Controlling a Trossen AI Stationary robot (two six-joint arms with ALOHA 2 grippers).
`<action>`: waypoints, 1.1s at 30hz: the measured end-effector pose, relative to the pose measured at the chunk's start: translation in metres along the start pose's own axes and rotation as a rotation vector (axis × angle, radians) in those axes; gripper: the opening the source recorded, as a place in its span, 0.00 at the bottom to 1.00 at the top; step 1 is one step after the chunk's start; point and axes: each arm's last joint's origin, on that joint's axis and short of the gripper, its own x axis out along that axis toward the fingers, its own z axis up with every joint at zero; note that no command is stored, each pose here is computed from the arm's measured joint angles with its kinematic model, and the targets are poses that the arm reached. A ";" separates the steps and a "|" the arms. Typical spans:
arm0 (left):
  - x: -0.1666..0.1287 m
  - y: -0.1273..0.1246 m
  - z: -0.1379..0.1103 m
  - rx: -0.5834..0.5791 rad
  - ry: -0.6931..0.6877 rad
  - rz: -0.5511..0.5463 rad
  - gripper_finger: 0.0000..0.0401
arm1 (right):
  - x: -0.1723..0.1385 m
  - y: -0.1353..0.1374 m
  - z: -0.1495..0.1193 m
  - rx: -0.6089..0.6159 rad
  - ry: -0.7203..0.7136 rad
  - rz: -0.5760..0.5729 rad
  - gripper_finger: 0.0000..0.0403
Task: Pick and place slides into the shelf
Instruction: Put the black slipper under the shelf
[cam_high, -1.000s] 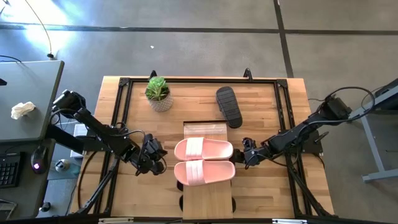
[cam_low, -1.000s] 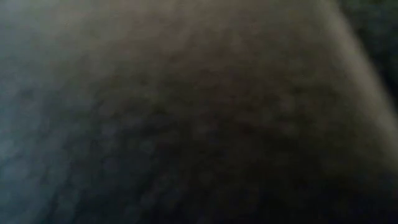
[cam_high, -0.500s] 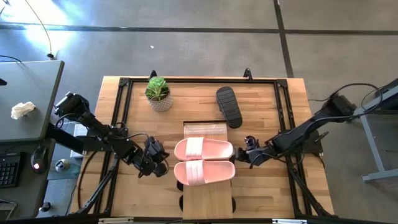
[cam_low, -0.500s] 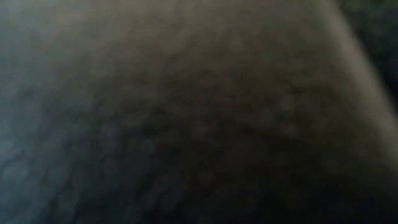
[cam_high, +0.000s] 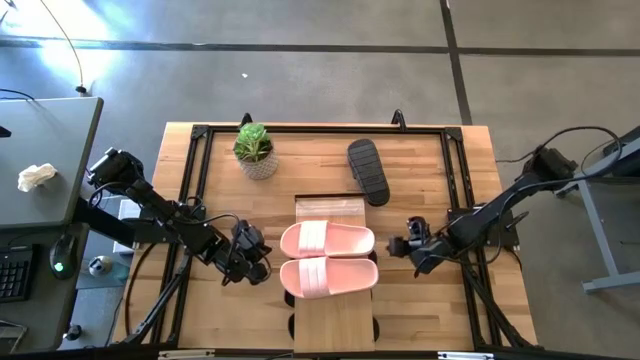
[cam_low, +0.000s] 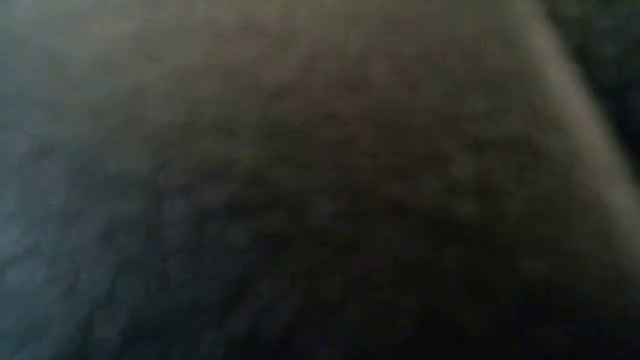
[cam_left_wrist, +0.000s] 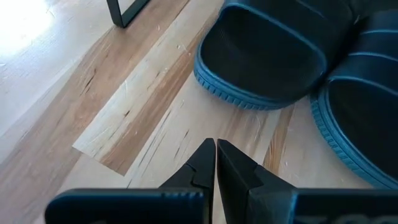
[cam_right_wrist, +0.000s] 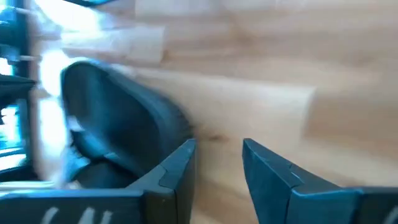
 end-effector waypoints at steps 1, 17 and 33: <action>0.000 0.000 0.000 -0.005 0.001 0.002 0.01 | 0.000 -0.002 0.001 -0.026 -0.024 -0.015 0.27; 0.030 0.037 0.004 -0.403 0.005 -0.133 0.01 | 0.010 -0.017 0.007 -0.113 -0.157 -0.158 0.00; 0.038 0.052 0.012 -0.582 -0.054 -0.163 0.01 | 0.033 -0.047 0.024 0.179 -0.171 -0.007 0.00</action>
